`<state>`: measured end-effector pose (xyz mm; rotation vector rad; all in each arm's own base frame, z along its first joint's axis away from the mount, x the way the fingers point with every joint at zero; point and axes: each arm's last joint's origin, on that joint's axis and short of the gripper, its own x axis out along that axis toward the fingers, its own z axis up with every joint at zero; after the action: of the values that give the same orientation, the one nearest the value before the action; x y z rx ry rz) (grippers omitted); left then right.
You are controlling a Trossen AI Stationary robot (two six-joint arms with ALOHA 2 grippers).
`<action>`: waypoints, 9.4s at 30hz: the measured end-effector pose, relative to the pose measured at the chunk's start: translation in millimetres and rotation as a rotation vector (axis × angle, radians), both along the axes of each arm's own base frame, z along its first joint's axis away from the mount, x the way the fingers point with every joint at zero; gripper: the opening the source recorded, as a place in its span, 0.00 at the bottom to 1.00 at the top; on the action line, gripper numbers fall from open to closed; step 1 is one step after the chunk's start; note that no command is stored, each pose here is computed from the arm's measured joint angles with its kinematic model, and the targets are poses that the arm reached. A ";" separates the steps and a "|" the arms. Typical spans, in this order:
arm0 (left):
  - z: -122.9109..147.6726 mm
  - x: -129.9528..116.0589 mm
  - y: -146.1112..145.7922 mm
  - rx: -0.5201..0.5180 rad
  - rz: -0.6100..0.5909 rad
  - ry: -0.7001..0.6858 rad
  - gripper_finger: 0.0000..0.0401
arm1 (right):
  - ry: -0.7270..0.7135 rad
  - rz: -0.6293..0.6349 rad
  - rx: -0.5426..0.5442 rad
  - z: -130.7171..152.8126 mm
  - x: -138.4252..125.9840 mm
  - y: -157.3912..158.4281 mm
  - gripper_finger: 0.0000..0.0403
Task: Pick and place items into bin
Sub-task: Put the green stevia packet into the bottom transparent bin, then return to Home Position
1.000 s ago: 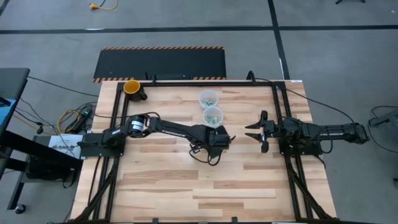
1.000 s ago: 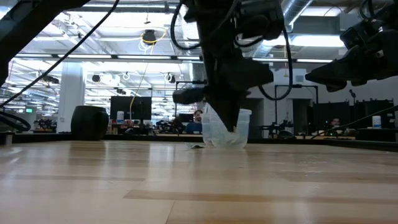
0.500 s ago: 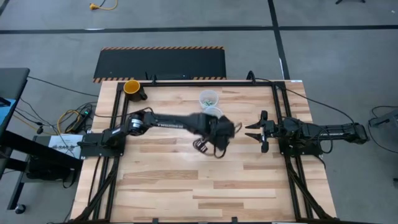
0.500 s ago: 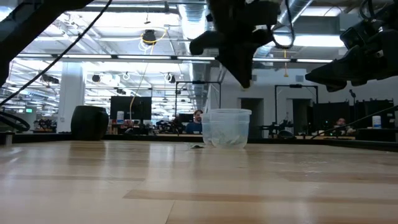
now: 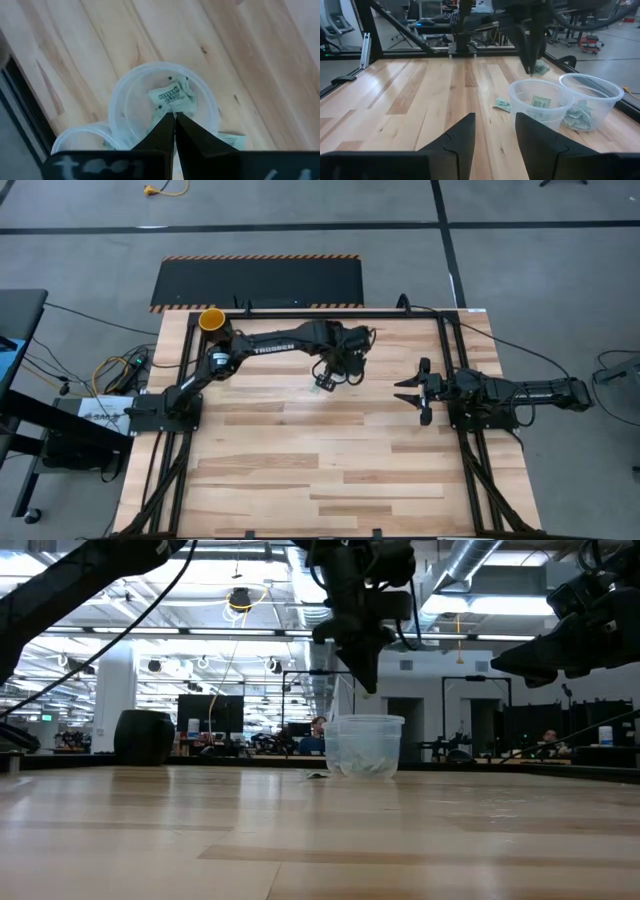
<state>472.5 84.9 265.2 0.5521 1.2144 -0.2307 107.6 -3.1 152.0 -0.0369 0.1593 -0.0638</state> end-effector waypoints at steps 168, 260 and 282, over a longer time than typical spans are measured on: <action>-171.4 -140.8 -27.8 -0.337 0.694 -0.508 0.25 | 0.000 0.000 0.000 0.0 0.0 0.0 0.33; -11.2 -167.9 -63.3 -0.257 0.253 -1.349 0.19 | 0.001 0.000 0.000 -0.1 0.0 0.0 0.33; -73.5 -335.5 -72.3 -0.434 0.335 -1.553 0.19 | 0.000 0.000 0.000 -0.1 0.0 0.0 0.33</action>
<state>137.0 12.6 191.7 0.0262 -0.2815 0.2251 107.6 -3.1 151.9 -0.0367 0.1598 -0.0634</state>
